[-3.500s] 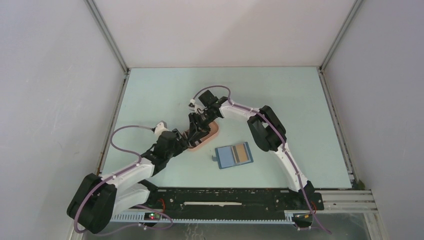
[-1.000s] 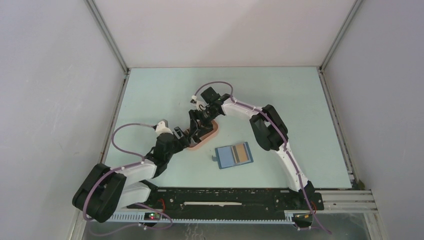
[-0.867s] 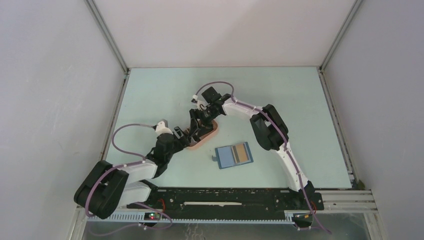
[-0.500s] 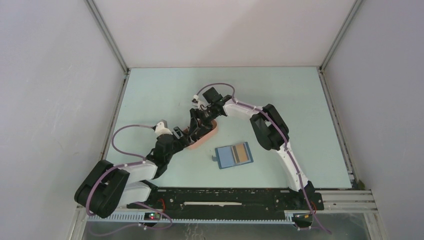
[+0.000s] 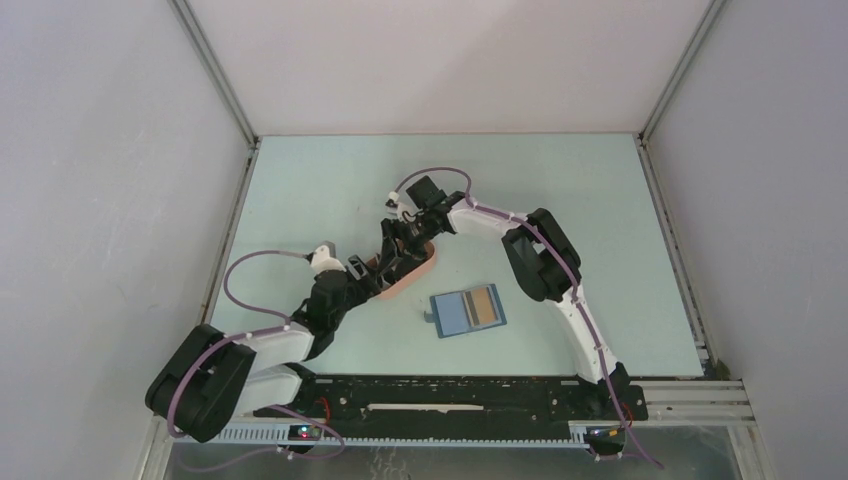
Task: Put the credit cards into the card holder
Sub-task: Pick up the credit card from the storage box.
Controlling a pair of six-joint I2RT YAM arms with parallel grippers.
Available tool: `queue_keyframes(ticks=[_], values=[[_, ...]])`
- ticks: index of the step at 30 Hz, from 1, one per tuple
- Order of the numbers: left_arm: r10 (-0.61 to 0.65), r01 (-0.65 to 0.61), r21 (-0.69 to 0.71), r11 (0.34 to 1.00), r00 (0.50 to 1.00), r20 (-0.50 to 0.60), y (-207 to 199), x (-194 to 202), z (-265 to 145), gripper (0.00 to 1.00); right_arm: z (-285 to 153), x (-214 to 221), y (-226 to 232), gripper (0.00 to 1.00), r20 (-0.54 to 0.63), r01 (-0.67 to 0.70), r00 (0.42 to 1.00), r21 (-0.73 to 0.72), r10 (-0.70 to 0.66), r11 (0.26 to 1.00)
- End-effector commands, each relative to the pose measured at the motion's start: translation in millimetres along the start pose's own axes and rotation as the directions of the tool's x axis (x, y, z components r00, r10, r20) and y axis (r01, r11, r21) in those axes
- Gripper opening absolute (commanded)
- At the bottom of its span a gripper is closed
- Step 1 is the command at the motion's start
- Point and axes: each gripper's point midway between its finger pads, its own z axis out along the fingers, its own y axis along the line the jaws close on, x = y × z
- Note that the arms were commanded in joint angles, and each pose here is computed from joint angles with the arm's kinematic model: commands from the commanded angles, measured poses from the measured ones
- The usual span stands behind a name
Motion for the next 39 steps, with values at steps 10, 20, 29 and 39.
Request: queue_keyframes(ticks=[10,20,29,39], values=[[0.052,0.003,0.224,0.975,0.969,-0.242,-40,57,-26,0.82,31,4,-18,0.77,0.065,0.06,0.995,0.212,-0.076,0.975],[0.055,0.013,0.262,0.965,0.966,-0.251,-51,58,-21,0.82,33,0,-29,0.77,0.081,0.017,0.996,0.216,-0.035,0.976],[0.084,0.008,0.316,0.949,0.957,-0.276,-64,64,-23,0.83,31,-11,-28,0.77,0.172,-0.006,0.984,0.264,-0.041,0.964],[0.069,0.023,0.303,0.953,0.954,-0.29,-62,69,-20,0.83,25,-21,-25,0.76,0.226,0.027,0.969,0.292,-0.096,0.956]])
